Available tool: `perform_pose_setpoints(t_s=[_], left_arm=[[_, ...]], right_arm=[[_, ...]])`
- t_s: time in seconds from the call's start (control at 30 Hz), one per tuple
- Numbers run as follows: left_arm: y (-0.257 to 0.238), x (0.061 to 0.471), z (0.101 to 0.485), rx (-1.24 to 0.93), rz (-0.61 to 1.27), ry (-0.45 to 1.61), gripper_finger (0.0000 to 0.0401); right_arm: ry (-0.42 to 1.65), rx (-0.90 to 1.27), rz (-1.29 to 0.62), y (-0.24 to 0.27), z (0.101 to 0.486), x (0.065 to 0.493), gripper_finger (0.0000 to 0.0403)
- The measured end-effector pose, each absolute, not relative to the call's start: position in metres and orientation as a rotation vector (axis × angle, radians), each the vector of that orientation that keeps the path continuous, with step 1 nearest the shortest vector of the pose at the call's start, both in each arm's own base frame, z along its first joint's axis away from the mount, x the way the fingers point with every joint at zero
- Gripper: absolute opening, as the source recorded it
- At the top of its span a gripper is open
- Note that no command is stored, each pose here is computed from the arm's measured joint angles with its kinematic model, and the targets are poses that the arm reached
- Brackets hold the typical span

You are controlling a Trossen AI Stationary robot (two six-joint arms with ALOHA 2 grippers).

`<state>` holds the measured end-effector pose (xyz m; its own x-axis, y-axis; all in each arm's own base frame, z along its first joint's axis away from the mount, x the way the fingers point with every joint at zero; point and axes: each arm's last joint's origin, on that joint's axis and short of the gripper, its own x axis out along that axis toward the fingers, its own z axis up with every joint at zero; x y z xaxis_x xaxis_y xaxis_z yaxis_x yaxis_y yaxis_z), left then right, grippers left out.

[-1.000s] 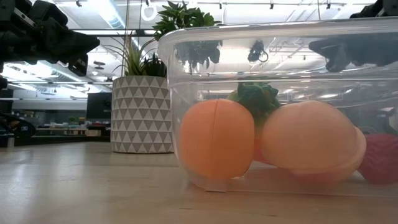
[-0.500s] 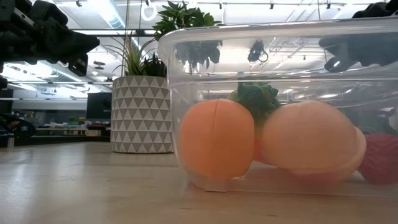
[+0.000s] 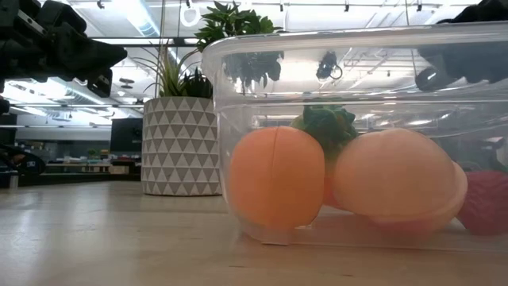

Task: Pick and placing Produce into tupperware
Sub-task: Return to Home Position

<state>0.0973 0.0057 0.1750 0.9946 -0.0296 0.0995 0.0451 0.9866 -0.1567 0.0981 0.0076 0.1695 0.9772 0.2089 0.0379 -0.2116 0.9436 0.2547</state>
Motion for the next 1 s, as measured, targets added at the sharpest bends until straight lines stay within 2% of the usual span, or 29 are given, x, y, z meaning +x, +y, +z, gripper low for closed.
perform_pose_setpoints(t_s=[0.1,0.17,0.33,0.5,0.67,1.0], left_arm=[[0.006,0.097,0.175,-0.159,-0.038,-0.097,0.0028],[0.006,0.097,0.175,-0.160,-0.038,-0.097,0.0031],[0.006,0.097,0.175,-0.160,-0.037,-0.097,0.0036],[0.006,0.097,0.175,-0.159,-0.037,-0.097,0.0029],[0.006,0.097,0.175,-0.159,-0.037,-0.097,0.0023],[0.006,0.097,0.175,-0.160,-0.037,-0.097,0.0036]], right_arm=[[0.005,0.044,0.189,0.007,0.166,0.101,0.0000],[0.037,-0.024,0.135,0.006,0.163,0.103,0.0000],[0.091,-0.023,0.067,0.004,0.159,0.105,0.0000],[0.002,-0.048,0.029,0.003,0.167,0.105,0.0000],[0.002,-0.077,-0.019,0.001,0.167,0.105,0.0000],[-0.137,-0.069,-0.047,0.000,0.179,0.098,0.0000]])
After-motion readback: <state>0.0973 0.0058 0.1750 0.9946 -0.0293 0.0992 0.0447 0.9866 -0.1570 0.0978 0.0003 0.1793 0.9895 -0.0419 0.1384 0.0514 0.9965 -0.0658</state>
